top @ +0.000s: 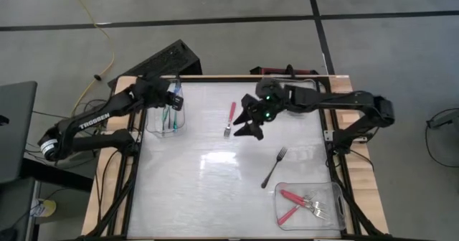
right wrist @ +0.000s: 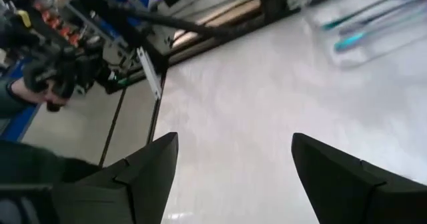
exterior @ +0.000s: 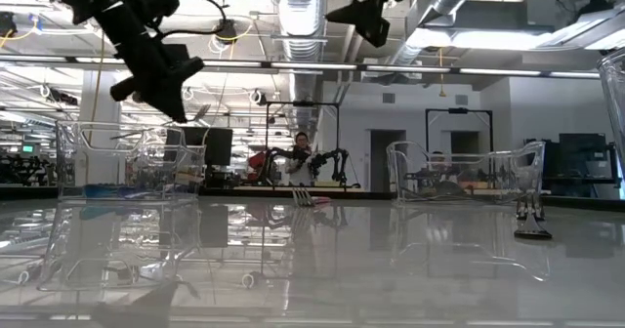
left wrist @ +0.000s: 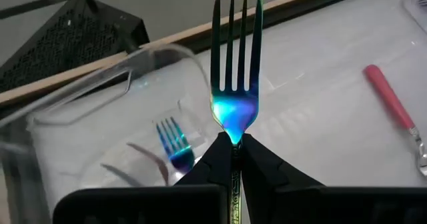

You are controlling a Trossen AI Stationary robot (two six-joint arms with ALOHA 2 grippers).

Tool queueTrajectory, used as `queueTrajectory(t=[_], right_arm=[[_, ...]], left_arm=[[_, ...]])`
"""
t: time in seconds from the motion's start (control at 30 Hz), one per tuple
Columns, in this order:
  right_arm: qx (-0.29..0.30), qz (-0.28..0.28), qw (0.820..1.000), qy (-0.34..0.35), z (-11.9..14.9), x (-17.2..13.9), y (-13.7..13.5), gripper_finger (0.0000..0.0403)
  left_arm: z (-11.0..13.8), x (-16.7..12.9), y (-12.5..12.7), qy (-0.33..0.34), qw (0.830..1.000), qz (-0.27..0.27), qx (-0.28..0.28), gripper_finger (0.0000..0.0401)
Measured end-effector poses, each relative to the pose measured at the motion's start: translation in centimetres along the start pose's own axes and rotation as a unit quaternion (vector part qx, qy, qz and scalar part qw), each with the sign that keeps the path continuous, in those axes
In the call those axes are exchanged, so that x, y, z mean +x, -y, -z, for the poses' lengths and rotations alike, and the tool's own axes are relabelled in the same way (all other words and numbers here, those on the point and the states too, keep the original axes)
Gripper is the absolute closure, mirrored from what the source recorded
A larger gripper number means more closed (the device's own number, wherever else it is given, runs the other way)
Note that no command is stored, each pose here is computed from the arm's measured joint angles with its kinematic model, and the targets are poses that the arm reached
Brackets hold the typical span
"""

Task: Sort silverware by color (type)
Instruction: Put the blue fork into the left transparent bin, then put the black fork into the top right transparent bin

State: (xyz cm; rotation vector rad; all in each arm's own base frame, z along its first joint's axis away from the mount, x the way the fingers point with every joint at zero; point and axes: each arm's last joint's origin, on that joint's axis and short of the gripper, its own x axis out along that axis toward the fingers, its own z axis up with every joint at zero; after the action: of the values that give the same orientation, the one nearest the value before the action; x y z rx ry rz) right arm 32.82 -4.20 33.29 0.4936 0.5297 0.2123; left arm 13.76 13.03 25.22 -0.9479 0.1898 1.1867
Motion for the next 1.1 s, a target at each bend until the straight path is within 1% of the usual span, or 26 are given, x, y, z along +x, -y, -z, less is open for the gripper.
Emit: queueTrajectory(t=[0.1,0.17,0.23,0.3,0.37,0.43,0.5,0.53,0.6,0.63,0.67,0.73,0.8,0.87,0.9,0.97,1.03,1.1], right_arm=[[0.0,-0.003,1.0,-0.009,0.4,0.8,-0.5,0.0088],[-0.004,0.019,1.0,-0.005,0.6,1.5,-0.7,0.0088],[0.001,0.054,0.999,-0.004,1.0,2.3,-0.8,0.0088],[0.006,0.081,0.996,-0.029,1.8,3.0,-0.1,0.0088],[-0.008,0.085,0.996,-0.035,1.8,3.8,0.5,0.0088],[-0.002,0.089,0.993,-0.077,2.6,3.7,1.5,0.0088],[0.01,0.074,0.993,-0.095,2.7,4.2,2.3,0.0088],[0.023,0.07,0.991,-0.115,3.1,4.1,2.8,0.0088],[0.054,0.064,0.981,-0.175,4.3,3.8,3.6,0.0088],[0.057,0.06,0.979,-0.188,4.5,3.8,3.7,0.0088],[0.059,0.067,0.974,-0.206,4.8,3.7,3.8,0.0088],[0.076,0.087,0.957,-0.264,6.2,3.6,3.7,0.0088],[0.086,0.097,0.941,-0.313,7.4,3.9,3.3,0.0088],[0.077,0.106,0.921,-0.367,8.8,4.4,2.6,0.0088],[0.062,0.104,0.912,-0.392,9.5,4.5,2.0,0.0088],[0.012,0.097,0.894,-0.438,10.6,4.5,0.7,0.0088],[-0.047,0.09,0.873,-0.478,11.9,5.3,-0.4,0.0088],[-0.102,0.084,0.849,-0.511,13.4,5.9,-1.3,0.0088]], left_arm=[[0.3,-0.1,-0.9,-0.006,1.0,-0.025,0.014,0.0401],[0.6,0.0,-1.3,-0.019,0.998,-0.045,0.027,0.0399],[0.7,0.0,-1.4,-0.026,0.998,-0.051,0.028,0.0392],[0.8,0.0,-1.5,-0.034,0.998,-0.054,0.024,0.038],[0.9,0.0,-1.5,-0.042,0.997,-0.05,0.029,0.0363],[0.9,-0.1,-1.5,-0.048,0.997,-0.044,0.035,0.0344],[0.8,-0.3,-1.5,-0.053,0.997,-0.047,0.036,0.0323],[0.7,-0.4,-1.5,-0.054,0.997,-0.048,0.037,0.0313],[0.4,-0.7,-1.2,-0.046,0.997,-0.04,0.037,0.0294],[0.2,-0.9,-1.1,-0.041,0.998,-0.034,0.04,0.0286],[0.1,-1.3,-1.0,-0.04,0.998,-0.027,0.048,0.0279],[-0.3,-2.0,-0.5,-0.038,0.997,0.009,0.069,0.0271],[-0.4,-2.8,0.1,-0.046,0.992,0.074,0.091,0.0268],[-0.1,-3.6,1.0,-0.066,0.981,0.148,0.108,0.0267],[0.1,-3.9,1.5,-0.075,0.974,0.181,0.117,0.0266],[0.9,-4.5,2.3,-0.097,0.959,0.227,0.138,0.0266],[1.7,-5.0,3.1,-0.105,0.948,0.257,0.154,0.0266],[2.5,-5.4,3.8,-0.109,0.941,0.271,0.169,0.0266]])
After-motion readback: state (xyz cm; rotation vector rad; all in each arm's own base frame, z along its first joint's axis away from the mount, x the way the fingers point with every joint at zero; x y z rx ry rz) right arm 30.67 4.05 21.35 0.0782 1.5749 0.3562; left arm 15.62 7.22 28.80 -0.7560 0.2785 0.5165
